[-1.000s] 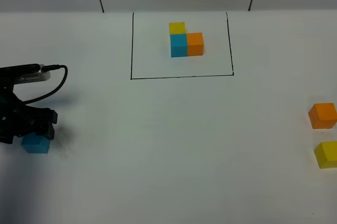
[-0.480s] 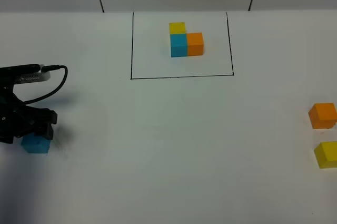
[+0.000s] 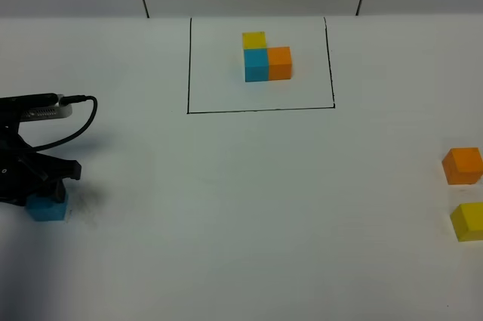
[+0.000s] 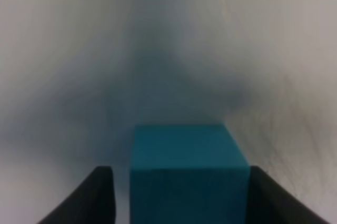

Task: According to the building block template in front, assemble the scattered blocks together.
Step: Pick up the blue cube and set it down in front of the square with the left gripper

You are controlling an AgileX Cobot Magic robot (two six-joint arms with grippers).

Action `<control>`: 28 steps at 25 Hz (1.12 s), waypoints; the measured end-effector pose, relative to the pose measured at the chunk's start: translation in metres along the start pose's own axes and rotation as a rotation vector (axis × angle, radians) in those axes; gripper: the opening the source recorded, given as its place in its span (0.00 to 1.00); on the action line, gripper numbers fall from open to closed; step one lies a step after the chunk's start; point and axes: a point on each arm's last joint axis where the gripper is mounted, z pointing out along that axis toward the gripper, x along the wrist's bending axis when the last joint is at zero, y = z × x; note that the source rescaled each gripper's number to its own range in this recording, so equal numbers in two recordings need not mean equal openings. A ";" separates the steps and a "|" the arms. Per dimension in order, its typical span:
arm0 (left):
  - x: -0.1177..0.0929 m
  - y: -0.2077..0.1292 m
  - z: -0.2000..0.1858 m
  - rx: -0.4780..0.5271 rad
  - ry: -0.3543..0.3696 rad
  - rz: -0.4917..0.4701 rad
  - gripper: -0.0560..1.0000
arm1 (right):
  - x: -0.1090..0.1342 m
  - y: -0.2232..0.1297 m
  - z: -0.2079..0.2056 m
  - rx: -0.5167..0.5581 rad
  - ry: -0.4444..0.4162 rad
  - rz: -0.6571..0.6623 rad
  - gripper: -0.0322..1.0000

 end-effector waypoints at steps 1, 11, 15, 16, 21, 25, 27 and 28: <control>0.000 0.000 0.000 0.002 0.000 0.000 0.10 | 0.000 0.000 0.000 0.000 0.000 0.000 0.03; -0.014 0.016 -0.015 -0.022 -0.022 0.243 0.05 | 0.000 0.000 0.000 0.000 0.000 0.000 0.03; -0.054 0.039 -0.047 -0.102 -0.096 0.513 0.05 | 0.000 0.000 0.000 0.000 0.000 0.000 0.03; -0.068 0.043 -0.056 -0.122 -0.122 0.581 0.05 | 0.000 0.000 0.000 0.000 0.000 0.000 0.03; -0.135 0.040 -0.089 -0.143 -0.248 0.904 0.05 | 0.000 0.000 0.000 0.000 0.000 0.000 0.03; -0.183 0.021 -0.095 -0.154 -0.275 1.132 0.05 | 0.000 0.000 0.000 0.000 0.000 0.000 0.03; -0.204 0.007 -0.094 -0.149 -0.277 1.250 0.05 | 0.000 0.000 0.000 0.000 0.000 0.000 0.03; -0.215 0.000 -0.092 -0.143 -0.268 1.307 0.05 | 0.000 0.000 0.000 0.000 0.000 0.000 0.03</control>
